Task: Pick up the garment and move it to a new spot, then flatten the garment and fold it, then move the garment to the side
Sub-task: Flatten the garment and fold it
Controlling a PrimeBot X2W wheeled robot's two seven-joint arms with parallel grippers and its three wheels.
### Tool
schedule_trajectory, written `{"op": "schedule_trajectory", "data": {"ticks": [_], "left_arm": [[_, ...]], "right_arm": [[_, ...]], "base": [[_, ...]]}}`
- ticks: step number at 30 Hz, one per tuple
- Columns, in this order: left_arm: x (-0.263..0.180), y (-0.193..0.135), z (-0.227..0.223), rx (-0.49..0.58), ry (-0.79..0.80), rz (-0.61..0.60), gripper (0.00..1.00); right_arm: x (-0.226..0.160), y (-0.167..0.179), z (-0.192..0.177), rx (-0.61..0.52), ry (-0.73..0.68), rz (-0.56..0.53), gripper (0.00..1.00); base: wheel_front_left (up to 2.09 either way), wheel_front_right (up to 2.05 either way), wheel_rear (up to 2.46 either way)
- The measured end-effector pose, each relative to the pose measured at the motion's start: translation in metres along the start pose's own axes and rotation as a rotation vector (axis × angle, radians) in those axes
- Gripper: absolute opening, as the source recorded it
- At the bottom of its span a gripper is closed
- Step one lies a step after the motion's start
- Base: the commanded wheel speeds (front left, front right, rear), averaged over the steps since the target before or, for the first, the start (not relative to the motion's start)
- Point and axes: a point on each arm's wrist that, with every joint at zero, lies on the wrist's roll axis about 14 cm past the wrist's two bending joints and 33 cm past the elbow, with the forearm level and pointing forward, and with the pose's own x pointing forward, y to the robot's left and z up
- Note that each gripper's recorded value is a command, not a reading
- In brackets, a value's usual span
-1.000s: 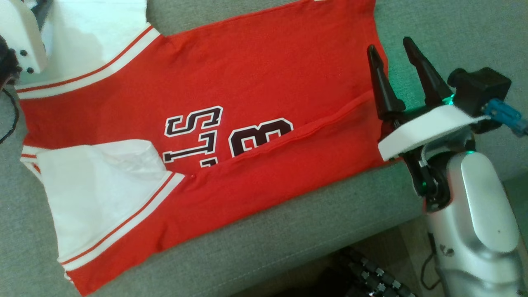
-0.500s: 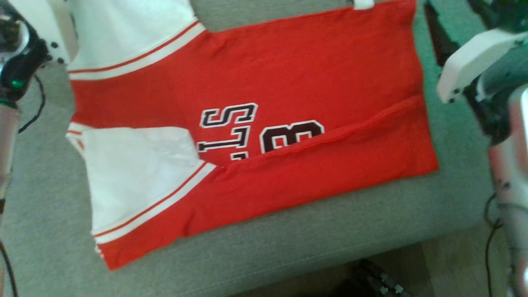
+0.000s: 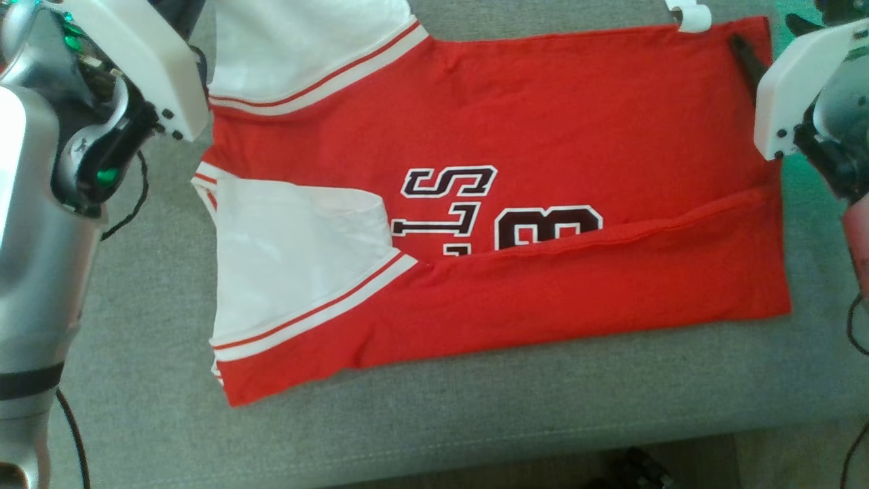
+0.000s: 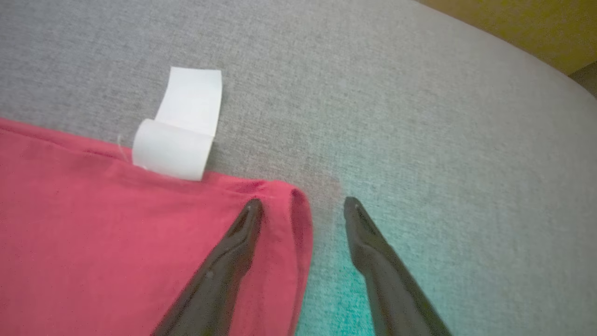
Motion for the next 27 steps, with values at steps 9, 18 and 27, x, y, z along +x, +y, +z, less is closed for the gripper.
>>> {"op": "schedule_trajectory", "data": {"ticks": [9,18,27], "left_arm": [[-0.002,-0.003,0.002,-0.012,-0.017,-0.005,0.0],[-0.022,-0.012,0.014,-0.04,-0.094,-0.003,0.0],[-0.093,-0.049,0.015,-0.132,-0.195,0.005,0.0]], "right_arm": [[0.006,0.008,0.005,-0.02,0.022,0.043,0.0],[-0.015,0.008,0.033,-0.019,-0.118,0.049,0.0],[-0.059,0.013,0.004,-0.032,-0.183,0.065,0.0]], "base": [[0.0,0.0,0.0],[0.0,0.0,0.0],[0.0,0.0,0.0]]}}
